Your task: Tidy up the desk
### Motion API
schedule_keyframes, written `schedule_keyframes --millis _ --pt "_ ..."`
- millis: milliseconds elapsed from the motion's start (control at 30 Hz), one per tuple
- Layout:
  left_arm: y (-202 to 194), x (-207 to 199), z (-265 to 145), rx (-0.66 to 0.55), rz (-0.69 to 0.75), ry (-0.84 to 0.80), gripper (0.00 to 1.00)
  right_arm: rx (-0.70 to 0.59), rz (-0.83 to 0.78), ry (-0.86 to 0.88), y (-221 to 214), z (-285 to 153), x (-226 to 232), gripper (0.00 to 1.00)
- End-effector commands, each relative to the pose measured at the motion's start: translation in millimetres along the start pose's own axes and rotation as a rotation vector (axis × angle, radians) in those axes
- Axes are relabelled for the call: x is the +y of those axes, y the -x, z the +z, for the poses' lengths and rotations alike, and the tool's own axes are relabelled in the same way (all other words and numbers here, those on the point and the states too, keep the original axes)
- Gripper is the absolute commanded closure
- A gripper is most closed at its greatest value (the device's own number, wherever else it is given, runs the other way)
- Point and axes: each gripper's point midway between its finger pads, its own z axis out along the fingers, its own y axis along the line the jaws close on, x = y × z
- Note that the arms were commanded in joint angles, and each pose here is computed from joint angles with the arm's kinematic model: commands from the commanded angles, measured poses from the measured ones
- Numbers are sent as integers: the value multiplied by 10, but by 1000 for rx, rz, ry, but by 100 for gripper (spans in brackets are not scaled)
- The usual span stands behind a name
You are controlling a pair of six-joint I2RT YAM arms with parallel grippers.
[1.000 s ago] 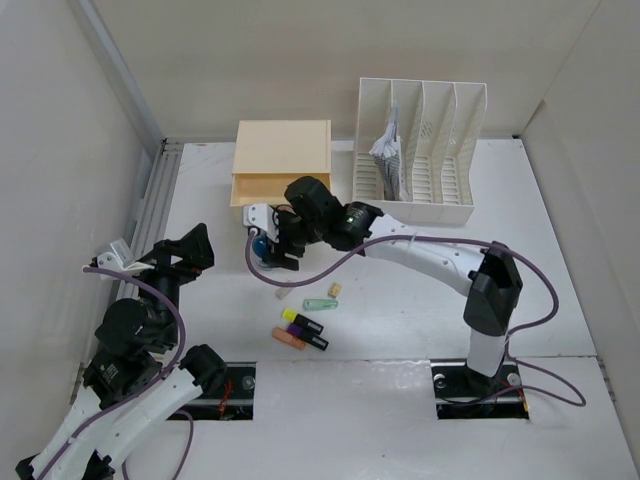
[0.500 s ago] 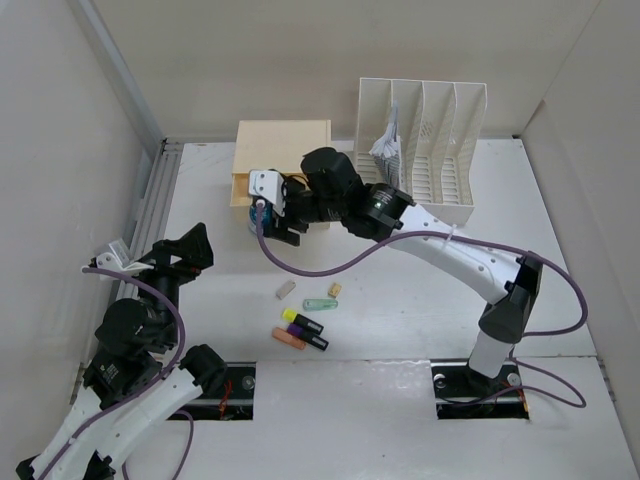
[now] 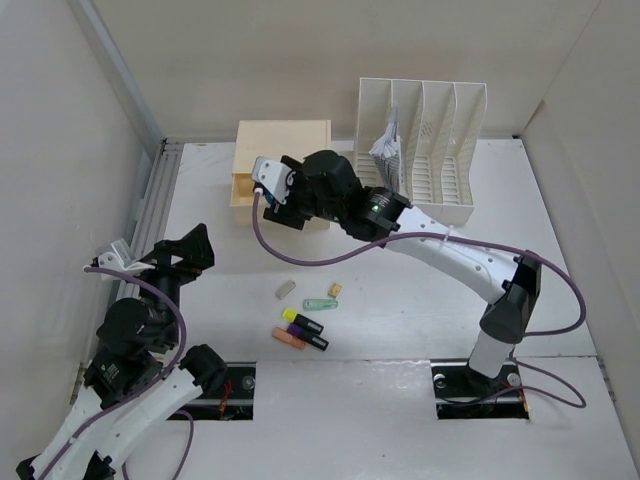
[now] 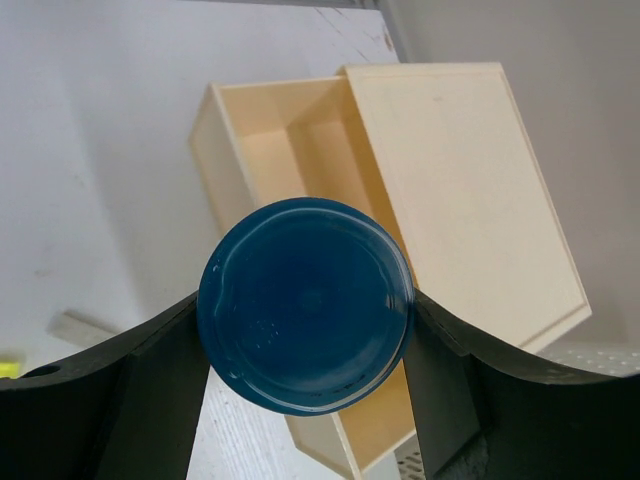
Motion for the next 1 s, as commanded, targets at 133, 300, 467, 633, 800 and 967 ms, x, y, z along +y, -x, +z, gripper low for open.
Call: schedule_keyframes --millis 133,300,467,633,800,967 --pt "-1 -13 23 -8 -7 3 6 -101 75 -280 248 -227 -744 67" --pt "-1 -13 23 -8 -7 3 6 -96 95 -317 173 -212 -886 67" --pt "-1 -13 23 -8 -7 3 6 -50 102 -274 -41 -19 -817 67" --pt "-1 -13 23 -8 -7 3 6 -43 117 -187 -74 41 -645 67" --pt "-1 -13 23 -8 -7 3 6 -42 124 -131 -89 87 -536 67" --pt "-8 -27 21 -4 -7 -5 6 -19 133 -69 -147 113 -404 65"
